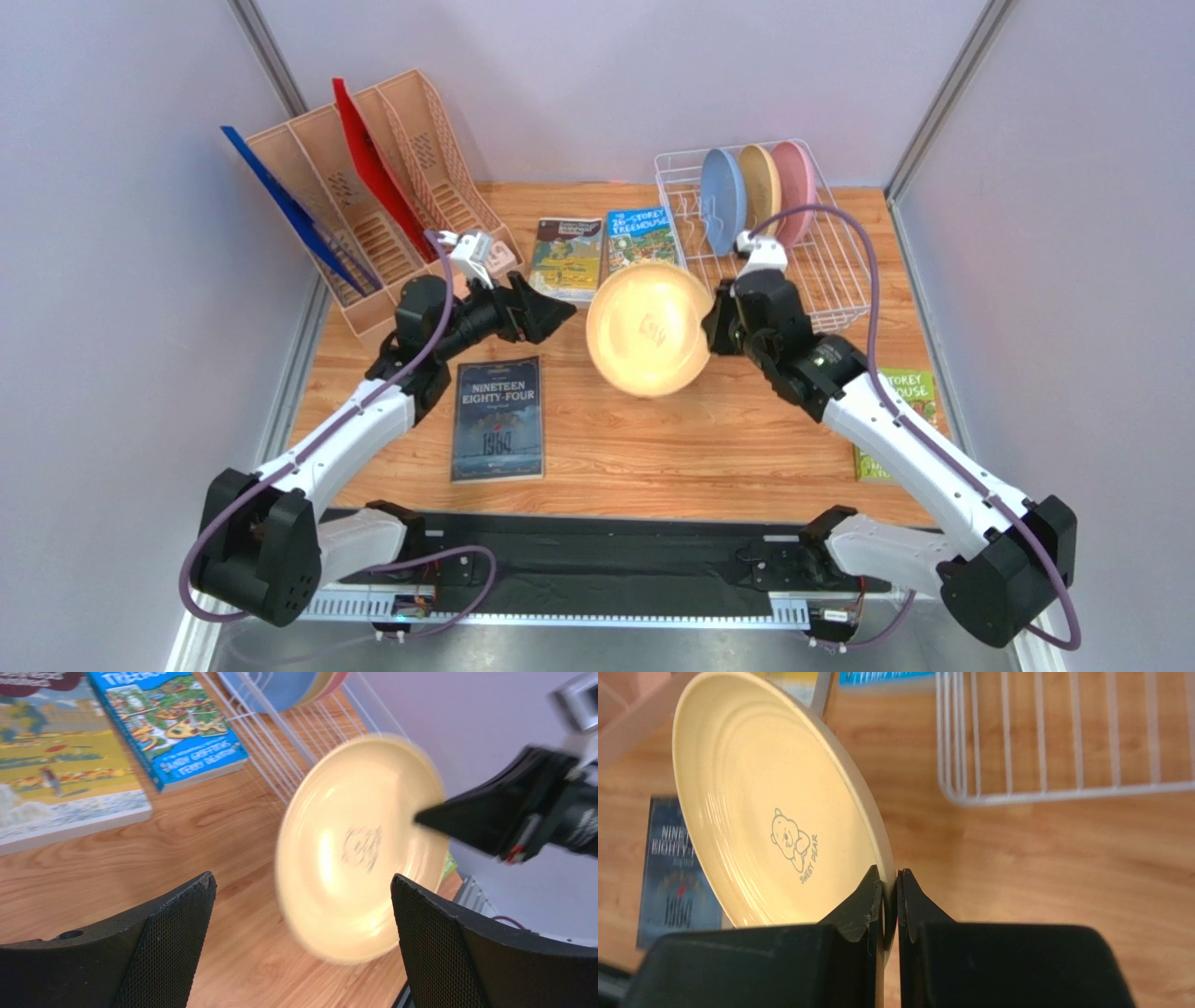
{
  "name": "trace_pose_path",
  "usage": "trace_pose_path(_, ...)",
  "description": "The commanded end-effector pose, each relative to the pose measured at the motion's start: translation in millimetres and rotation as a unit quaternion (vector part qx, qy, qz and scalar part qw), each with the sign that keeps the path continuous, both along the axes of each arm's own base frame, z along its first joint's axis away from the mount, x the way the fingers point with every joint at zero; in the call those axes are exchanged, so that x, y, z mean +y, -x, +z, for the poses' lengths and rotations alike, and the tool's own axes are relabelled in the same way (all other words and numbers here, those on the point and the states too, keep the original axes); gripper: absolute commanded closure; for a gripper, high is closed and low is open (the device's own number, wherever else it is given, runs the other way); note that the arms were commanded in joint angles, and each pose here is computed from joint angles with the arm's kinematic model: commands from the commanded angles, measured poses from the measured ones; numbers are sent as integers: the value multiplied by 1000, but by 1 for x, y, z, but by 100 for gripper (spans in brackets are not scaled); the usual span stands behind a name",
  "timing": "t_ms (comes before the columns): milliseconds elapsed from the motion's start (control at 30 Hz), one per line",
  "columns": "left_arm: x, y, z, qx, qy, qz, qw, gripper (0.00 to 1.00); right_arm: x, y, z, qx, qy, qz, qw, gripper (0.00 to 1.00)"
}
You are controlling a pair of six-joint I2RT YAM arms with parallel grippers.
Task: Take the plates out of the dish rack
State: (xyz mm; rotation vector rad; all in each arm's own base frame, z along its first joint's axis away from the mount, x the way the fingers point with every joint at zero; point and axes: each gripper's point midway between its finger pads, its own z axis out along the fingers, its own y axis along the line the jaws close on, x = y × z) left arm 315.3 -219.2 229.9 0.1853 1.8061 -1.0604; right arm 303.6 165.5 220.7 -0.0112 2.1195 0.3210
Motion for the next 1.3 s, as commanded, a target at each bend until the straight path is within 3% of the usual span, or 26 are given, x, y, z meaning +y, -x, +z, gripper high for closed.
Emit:
trace_pose_path(0,-31,15,21,-31,40,-34,998,1,50,33,26,1,-181,90,979,100)
trace_pose_path(300,-33,28,-9,0,34,-16,999,3,50,46,13,10,-202,96,975,100)
trace_pose_path(400,-34,32,-14,5,37,-16,999,11,54,46,10,13,-212,101,972,100)
trace_pose_path(433,-35,34,-15,5,37,-19,999,23,54,46,7,15,-212,102,972,100)
trace_pose_path(500,-35,35,-15,4,38,-15,999,38,56,45,3,20,-210,101,972,100)
trace_pose_path(533,-35,35,-15,4,38,-15,999,71,56,45,1,22,-209,101,973,100)
trace_pose_path(600,-33,35,-21,11,34,-7,999,100,53,42,0,20,-205,90,974,100)
trace_pose_path(633,-31,34,-24,15,32,-2,999,100,52,42,-1,20,-203,88,975,95)
trace_pose_path(667,-30,33,-28,20,25,4,999,100,51,40,1,15,-200,86,976,77)
trace_pose_path(733,-28,29,-38,34,11,15,999,100,36,34,-4,13,-174,48,984,59)
trace_pose_path(767,-26,26,-44,45,-3,24,999,100,31,31,3,0,-156,43,987,31)
trace_pose_path(800,-27,25,-52,55,-16,25,998,100,10,27,-3,0,-120,-4,993,21)
trace_pose_path(867,-28,21,-62,64,-31,27,997,100,-11,23,3,-17,-67,-31,997,11)
trace_pose_path(1000,-39,17,-95,93,-48,21,994,100,-41,12,36,-68,-11,-78,995,7)
trace_pose_path(1267,-52,7,-143,142,-78,13,987,100,-47,-11,61,-90,19,-98,991,7)
